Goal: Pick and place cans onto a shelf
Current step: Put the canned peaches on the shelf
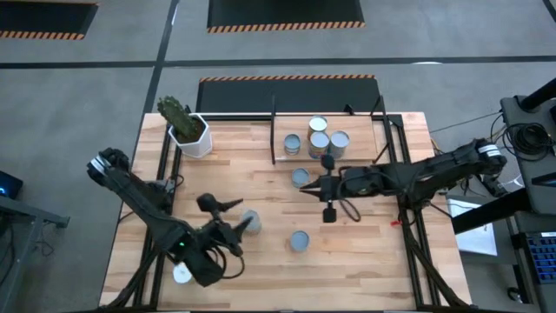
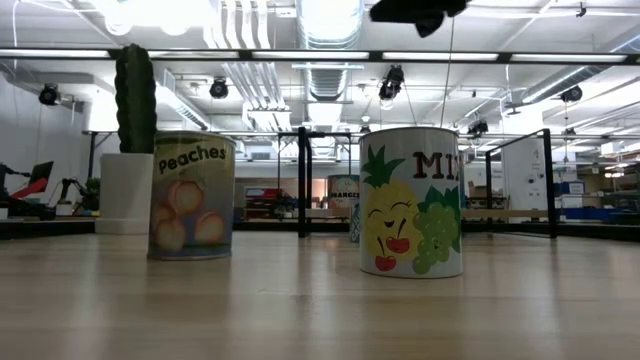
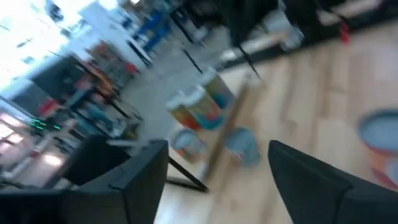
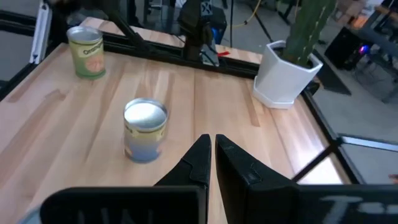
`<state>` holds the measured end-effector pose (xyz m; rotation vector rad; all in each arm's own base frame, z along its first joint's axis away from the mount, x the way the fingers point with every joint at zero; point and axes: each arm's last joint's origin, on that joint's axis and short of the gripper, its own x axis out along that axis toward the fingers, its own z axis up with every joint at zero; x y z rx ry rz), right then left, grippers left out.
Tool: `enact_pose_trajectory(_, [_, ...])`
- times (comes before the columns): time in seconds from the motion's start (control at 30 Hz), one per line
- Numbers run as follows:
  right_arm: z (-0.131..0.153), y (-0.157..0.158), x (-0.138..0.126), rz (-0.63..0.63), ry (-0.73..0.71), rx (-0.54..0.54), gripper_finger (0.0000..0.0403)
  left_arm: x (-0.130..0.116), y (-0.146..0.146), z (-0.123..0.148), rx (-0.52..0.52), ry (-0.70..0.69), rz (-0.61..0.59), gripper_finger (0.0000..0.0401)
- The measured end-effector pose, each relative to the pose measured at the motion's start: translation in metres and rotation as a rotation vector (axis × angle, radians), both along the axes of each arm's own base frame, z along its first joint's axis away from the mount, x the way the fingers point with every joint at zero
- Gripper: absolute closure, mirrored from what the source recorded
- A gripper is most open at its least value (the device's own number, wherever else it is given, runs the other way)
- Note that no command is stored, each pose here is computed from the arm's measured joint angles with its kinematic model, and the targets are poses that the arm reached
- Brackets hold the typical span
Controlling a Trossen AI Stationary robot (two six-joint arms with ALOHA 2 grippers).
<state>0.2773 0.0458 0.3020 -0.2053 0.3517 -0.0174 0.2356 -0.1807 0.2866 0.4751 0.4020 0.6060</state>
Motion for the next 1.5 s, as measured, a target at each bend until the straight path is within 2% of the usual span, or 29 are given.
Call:
enact_pose_trajectory(0.1, [0.001, 0.003, 0.019, -0.007, 0.017, 0.009, 0.0390, -0.010, 0.008, 0.017, -0.004, -0.064, 0.020, 0.0176])
enact_pose_trajectory(0.2, [0.001, 0.008, 0.040, -0.003, 0.029, 0.007, 0.0390, -0.015, 0.014, 0.025, -0.080, -0.066, -0.003, 0.0211])
enact_pose_trajectory(0.3, [0.000, 0.014, 0.061, 0.005, 0.049, 0.003, 0.0390, -0.019, 0.014, 0.014, -0.134, -0.013, -0.052, 0.0253])
enact_pose_trajectory(0.47, [-0.008, 0.022, 0.085, 0.004, 0.136, 0.007, 0.0390, -0.028, 0.008, -0.023, -0.085, 0.033, -0.106, 0.0334])
enact_pose_trajectory(0.53, [-0.011, 0.025, 0.094, -0.001, 0.164, 0.018, 0.0390, -0.032, 0.009, -0.024, -0.088, 0.036, -0.135, 0.0366])
enact_pose_trajectory(0.6, [-0.015, 0.029, 0.100, -0.002, 0.197, 0.025, 0.0390, -0.034, 0.010, -0.015, -0.143, 0.045, -0.191, 0.0391])
enact_pose_trajectory(0.77, [-0.024, 0.041, 0.116, 0.013, 0.214, 0.028, 0.0390, -0.041, 0.010, 0.008, -0.297, 0.091, -0.441, 0.0390])
enact_pose_trajectory(0.87, [-0.028, 0.044, 0.124, 0.016, 0.216, 0.028, 0.0390, -0.045, 0.008, 0.007, -0.279, 0.058, -0.513, 0.0398])
enact_pose_trajectory(0.97, [-0.033, 0.046, 0.133, 0.016, 0.214, 0.028, 0.0390, -0.049, 0.009, -0.001, -0.197, 0.064, -0.570, 0.0400])
enact_pose_trajectory(1.3, [-0.057, 0.053, 0.156, 0.013, 0.252, 0.040, 0.0387, -0.062, 0.025, 0.008, -0.214, -0.041, -0.573, 0.0401])
enact_pose_trajectory(1.4, [-0.064, 0.054, 0.161, 0.003, 0.264, 0.057, 0.0367, -0.064, 0.028, 0.011, -0.219, -0.065, -0.550, 0.0401])
enact_pose_trajectory(1.5, [-0.066, 0.054, 0.165, -0.003, 0.263, 0.078, 0.0327, -0.064, 0.029, 0.012, -0.216, -0.074, -0.533, 0.0401])
